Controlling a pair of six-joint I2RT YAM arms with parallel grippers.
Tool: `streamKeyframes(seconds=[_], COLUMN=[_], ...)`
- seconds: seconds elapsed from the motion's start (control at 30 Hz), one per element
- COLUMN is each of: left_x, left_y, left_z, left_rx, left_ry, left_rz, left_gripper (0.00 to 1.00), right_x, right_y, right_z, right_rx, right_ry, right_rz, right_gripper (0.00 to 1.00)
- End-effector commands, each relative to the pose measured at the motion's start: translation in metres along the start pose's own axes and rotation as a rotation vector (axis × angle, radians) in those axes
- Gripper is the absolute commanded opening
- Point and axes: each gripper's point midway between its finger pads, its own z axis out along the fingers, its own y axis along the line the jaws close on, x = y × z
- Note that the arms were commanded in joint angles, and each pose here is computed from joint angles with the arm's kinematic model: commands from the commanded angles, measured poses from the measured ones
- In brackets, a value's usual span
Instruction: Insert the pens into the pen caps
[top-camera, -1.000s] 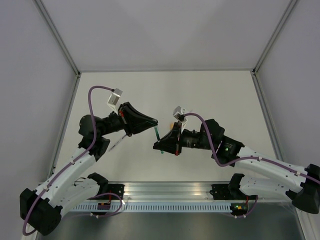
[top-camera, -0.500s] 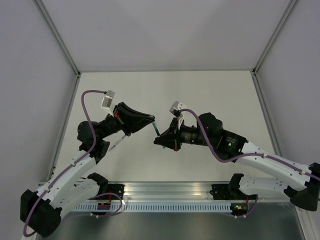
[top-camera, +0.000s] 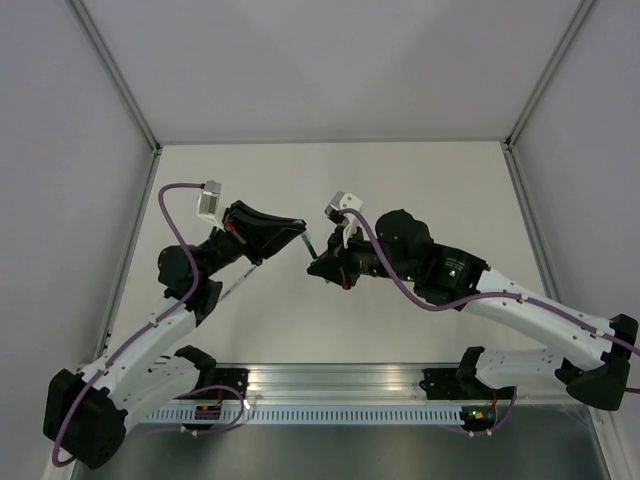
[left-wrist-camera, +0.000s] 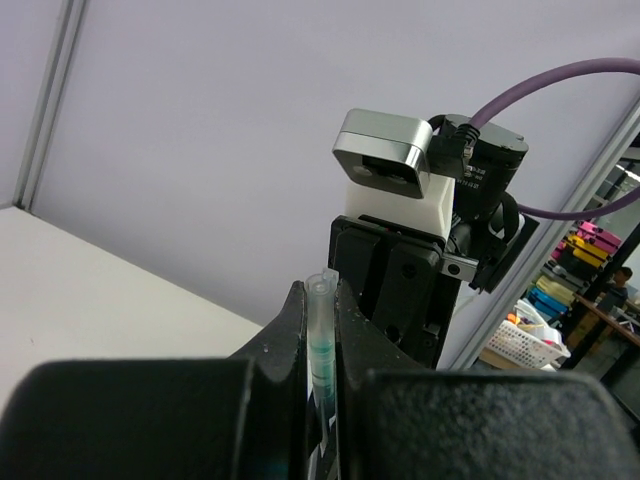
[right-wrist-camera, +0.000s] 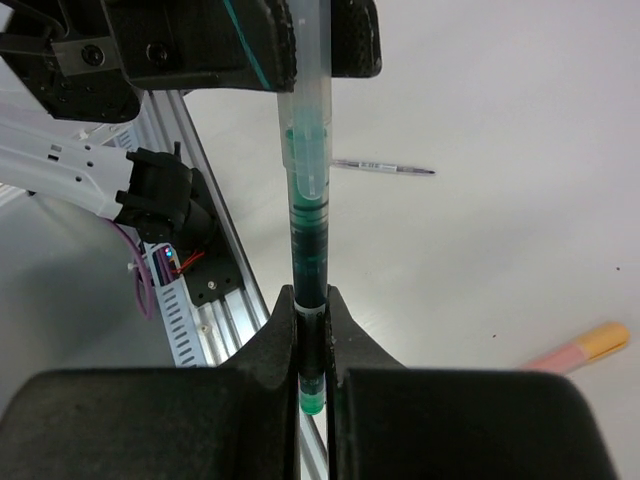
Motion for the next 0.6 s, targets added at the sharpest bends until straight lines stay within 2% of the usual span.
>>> streamKeyframes(seconds=[0.0, 0.3, 0.57], left_x=[0.082, 0.095, 0.104], left_y=[-0.008, -0.002, 0.006], left_z=[-0.026, -0.034, -0.037], left_rx=[0.112, 0.113, 0.091], left_ry=[0.329, 0.355, 0.387], left_rz=[-0.188, -0.165, -0.147], left_gripper=[0.02, 0.02, 0.02], right_x=[-0.173, -0.191, -0.221], right_y=[0.008, -0.012, -0.005], right_z=[-0.043, -0.044, -0.059], right_rx=[0.058, 0.126, 0.081], right_ry=[-0.558, -0.608, -0.675], right_rz=[-0.089, -0.101, -0.105], right_gripper=[0.00, 0.00, 0.00])
